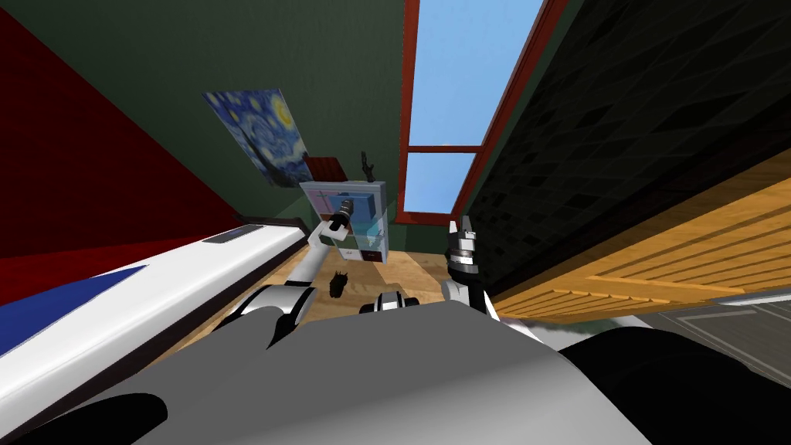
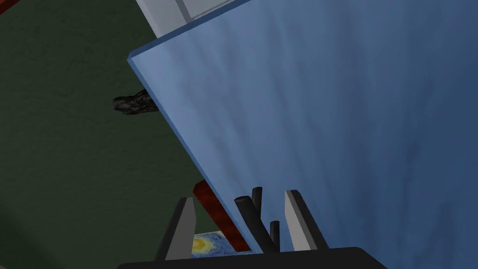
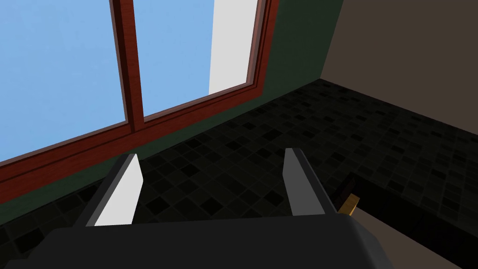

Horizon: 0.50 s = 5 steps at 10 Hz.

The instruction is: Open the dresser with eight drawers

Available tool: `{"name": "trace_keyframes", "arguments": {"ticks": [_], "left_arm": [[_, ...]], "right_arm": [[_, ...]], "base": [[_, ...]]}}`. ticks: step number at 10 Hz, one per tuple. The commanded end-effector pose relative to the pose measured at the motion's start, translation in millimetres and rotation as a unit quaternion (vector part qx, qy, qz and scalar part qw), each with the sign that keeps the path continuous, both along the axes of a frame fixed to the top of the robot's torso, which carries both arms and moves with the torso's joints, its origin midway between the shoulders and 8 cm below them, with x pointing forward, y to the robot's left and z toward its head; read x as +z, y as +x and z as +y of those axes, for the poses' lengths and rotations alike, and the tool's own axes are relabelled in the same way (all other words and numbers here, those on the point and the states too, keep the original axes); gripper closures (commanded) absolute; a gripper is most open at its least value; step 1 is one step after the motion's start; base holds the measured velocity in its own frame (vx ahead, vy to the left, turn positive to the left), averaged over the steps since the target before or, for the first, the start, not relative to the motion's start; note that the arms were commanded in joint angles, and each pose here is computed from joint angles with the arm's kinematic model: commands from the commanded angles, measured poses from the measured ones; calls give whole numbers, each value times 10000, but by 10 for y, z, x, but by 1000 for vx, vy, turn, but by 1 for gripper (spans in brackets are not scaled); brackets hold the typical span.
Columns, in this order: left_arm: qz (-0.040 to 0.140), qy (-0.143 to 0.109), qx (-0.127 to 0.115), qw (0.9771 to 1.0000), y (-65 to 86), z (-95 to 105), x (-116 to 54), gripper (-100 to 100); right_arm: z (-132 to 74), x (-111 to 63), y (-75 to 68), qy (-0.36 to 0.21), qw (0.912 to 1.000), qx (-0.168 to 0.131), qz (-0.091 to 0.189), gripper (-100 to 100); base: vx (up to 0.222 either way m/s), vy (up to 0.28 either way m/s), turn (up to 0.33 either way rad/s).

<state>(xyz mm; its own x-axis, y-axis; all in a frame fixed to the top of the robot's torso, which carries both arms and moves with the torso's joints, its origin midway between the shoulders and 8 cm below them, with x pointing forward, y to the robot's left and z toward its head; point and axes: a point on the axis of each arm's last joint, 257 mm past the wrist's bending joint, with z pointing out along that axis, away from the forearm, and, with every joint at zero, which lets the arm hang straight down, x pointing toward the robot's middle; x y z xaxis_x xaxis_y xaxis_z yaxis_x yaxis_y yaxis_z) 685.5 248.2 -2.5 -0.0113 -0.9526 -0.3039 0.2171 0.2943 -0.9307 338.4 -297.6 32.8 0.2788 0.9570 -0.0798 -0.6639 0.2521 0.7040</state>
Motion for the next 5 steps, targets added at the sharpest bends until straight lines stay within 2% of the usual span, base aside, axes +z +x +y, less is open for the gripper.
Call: {"name": "trace_keyframes", "arguments": {"ticks": [1, 5], "left_arm": [[3, 11, 57, 10000, 24, -1, 171, -100], [3, 29, 135, 9999, 60, -11, 399, -100]], "right_arm": [[0, 0, 0, 0, 10000, 0, 0, 0], [0, 0, 0, 0, 10000, 0, 0, 0]], "base": [[-8, 27, -42], [-13, 22, -46]]}}
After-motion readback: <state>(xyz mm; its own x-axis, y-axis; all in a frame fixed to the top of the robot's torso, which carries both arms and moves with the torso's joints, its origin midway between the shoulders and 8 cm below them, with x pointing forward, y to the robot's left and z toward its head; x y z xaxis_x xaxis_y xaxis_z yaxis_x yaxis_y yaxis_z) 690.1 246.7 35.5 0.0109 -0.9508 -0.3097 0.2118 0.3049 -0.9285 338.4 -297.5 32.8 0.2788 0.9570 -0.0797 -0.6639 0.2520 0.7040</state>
